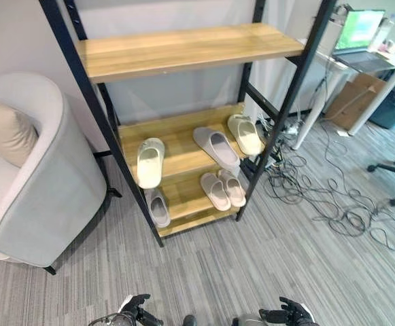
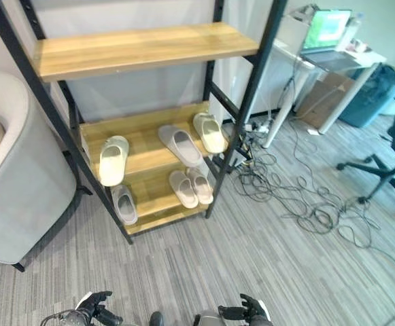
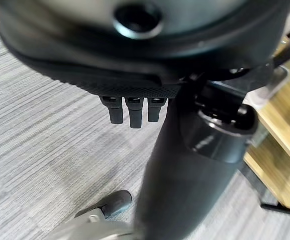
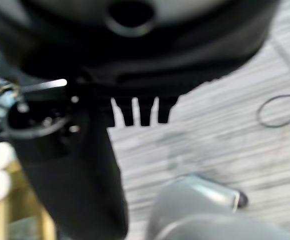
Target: Arrange the slippers neatly on the shoe rack.
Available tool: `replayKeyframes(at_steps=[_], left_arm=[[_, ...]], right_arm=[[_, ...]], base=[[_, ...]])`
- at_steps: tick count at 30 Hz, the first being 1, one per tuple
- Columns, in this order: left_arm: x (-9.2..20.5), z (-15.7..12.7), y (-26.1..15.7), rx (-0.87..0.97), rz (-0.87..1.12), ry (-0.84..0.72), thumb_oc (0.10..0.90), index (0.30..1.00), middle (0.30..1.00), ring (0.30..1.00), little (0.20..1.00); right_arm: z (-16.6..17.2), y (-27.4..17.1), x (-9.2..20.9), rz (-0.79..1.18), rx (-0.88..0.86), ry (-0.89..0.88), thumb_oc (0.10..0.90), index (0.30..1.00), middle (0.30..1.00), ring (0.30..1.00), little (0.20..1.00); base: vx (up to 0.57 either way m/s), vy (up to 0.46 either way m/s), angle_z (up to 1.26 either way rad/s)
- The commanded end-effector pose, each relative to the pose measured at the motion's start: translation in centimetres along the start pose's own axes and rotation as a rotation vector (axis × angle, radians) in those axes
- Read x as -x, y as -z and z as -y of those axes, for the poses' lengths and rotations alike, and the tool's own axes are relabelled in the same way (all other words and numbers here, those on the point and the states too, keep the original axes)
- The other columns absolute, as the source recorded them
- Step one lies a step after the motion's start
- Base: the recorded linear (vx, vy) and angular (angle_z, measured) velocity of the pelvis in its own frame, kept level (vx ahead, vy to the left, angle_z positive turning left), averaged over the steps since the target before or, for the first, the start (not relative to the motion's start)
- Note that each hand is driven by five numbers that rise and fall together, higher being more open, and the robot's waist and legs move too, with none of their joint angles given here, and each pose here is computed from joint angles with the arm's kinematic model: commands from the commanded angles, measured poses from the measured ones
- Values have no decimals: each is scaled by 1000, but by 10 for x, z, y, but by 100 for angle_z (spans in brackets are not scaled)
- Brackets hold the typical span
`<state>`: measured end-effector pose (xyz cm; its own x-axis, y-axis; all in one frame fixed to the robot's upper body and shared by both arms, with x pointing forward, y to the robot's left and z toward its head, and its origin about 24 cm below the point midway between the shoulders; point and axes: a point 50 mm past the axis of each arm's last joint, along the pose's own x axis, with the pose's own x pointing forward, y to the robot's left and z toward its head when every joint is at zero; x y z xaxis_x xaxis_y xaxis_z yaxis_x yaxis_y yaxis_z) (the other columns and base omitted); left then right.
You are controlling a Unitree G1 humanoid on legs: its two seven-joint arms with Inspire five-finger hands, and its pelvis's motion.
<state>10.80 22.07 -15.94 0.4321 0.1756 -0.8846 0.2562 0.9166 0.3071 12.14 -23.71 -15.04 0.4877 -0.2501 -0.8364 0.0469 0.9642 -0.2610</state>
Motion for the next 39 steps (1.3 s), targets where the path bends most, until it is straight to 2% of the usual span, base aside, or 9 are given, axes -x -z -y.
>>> replayKeyframes(at_steps=[1,7,15,21,29,35,38,39], left_arm=[[-2,7,-16,-1,50,10,800,900,900,900,900],[-2,13,-17,-30,53,30,800,900,900,900,900],[-3,13,-25,-27,75,25,800,900,900,900,900],[-3,16,-27,-50,86,41,800,900,900,900,900],[-1,15,-12,-77,37,52,800,900,900,900,900],[-2,8,-17,-77,60,35,800,900,900,900,900],[-2,4,-19,-85,76,24,800,900,900,900,900],[-2,3,-20,-83,82,19,800,900,900,900,900]], right_arm=[[20,10,3,-16,13,54,800,900,900,900,900],[23,18,5,-41,3,65,800,900,900,900,900],[28,6,2,-2,-35,81,800,900,900,900,900],[30,13,4,-18,-39,86,800,900,900,900,900],[17,13,5,-7,16,31,800,900,900,900,900],[0,-23,2,143,40,-57,800,900,900,900,900],[-9,-61,7,313,64,-119,800,900,900,900,900],[-15,-88,16,447,69,-165,800,900,900,900,900]], base=[[438,-173,12],[243,-158,86],[82,-133,38],[182,42,34],[120,90,-6],[29,63,-4],[-2,34,3],[0,0,0]])
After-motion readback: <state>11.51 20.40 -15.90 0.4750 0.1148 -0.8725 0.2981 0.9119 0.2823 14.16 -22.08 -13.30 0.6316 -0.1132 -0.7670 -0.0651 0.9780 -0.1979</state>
